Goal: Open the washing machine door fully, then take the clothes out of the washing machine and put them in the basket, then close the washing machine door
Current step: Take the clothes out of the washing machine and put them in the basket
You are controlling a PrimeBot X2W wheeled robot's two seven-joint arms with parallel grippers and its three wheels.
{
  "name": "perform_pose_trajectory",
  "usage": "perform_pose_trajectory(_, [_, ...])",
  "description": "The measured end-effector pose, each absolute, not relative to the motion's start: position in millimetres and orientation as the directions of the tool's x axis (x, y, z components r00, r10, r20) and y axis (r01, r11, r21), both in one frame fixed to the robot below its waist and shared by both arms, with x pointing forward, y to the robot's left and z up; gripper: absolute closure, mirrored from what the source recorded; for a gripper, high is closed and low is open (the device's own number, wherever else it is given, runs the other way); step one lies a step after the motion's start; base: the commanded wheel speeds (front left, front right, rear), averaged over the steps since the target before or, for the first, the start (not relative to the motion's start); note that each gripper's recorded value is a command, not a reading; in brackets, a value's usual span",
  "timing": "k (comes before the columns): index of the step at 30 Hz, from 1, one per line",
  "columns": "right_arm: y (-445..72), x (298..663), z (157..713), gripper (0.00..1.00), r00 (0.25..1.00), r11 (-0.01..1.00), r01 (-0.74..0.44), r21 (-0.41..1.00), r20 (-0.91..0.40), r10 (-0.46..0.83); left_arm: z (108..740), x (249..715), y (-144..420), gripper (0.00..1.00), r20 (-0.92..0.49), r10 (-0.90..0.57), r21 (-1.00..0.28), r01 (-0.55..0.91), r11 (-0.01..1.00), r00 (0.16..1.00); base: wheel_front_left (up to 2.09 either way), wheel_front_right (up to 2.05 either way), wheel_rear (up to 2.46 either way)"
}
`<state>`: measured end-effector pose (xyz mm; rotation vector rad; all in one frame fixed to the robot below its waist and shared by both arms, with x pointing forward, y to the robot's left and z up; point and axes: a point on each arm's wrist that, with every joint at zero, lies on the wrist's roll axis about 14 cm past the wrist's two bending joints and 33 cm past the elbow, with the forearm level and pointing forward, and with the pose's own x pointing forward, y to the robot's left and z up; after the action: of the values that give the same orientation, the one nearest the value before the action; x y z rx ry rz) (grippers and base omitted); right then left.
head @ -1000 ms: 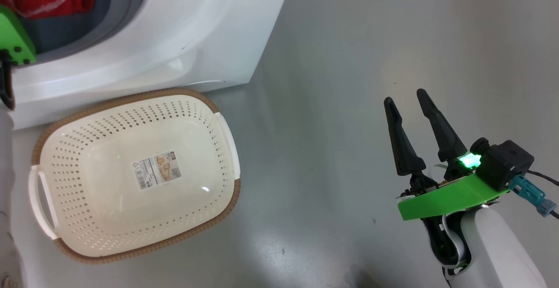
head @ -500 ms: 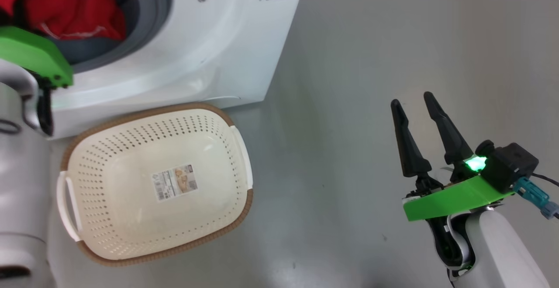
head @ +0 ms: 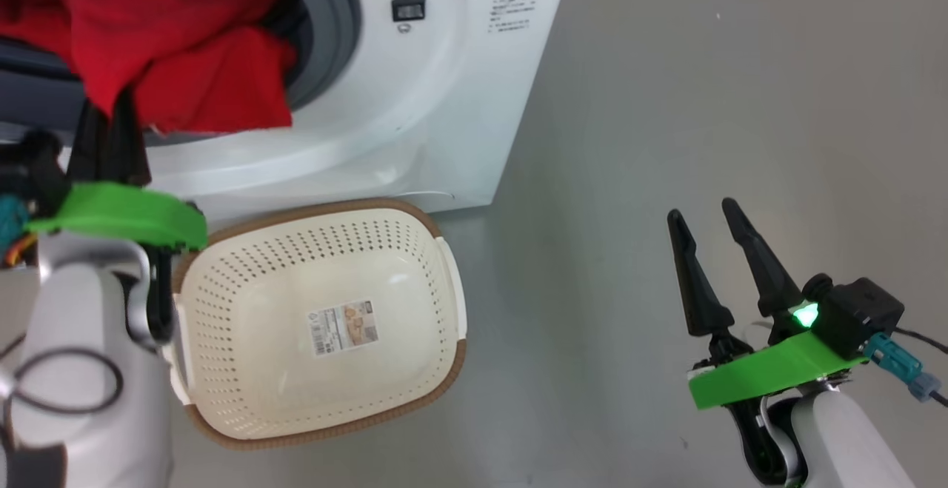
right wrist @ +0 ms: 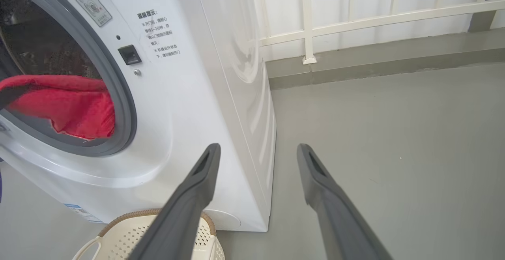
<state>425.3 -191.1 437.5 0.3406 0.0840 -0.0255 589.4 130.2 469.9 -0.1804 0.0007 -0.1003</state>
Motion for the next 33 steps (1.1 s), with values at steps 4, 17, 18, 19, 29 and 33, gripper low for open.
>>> perform_pose_trajectory(4, [-186.3,423.0,440.8,0.00,0.997,0.942,0.025,0.335,-0.079,0.002,490.8,570.1,143.3,1.00,0.083,-0.067,-0.180,0.082,0.980,0.994,0.00,0.00,0.00])
perform_pose_trajectory(17, [-180.1,419.7,448.7,0.00,0.998,0.942,0.003,0.335,-0.059,0.018,545.9,521.1,162.9,1.00,0.265,-0.040,-0.149,0.081,0.985,0.963,0.00,0.00,0.00])
perform_pose_trajectory(18, [-180.1,419.5,449.0,0.00,0.998,0.942,0.002,0.335,-0.059,0.018,551.2,518.8,163.4,1.00,0.282,-0.039,-0.147,0.083,0.986,0.959,0.00,0.00,0.00])
perform_pose_trajectory(19, [-180.2,419.3,449.2,0.00,0.998,0.942,0.003,0.334,-0.058,0.018,556.1,516.1,163.4,1.00,0.298,-0.039,-0.144,0.085,0.986,0.954,0.00,0.00,0.00])
perform_pose_trajectory(29, [-181.1,415.6,437.2,0.00,0.995,0.947,0.015,0.322,-0.094,0.016,547.8,505.4,150.2,1.00,0.290,-0.073,-0.153,0.122,0.981,0.954,0.00,0.00,0.00])
perform_pose_trajectory(33, [-182.3,415.4,434.2,0.00,0.995,0.947,0.020,0.321,-0.102,0.013,512.0,505.0,139.0,1.00,0.187,-0.106,-0.164,0.137,0.977,0.977,0.00,0.00,0.00])
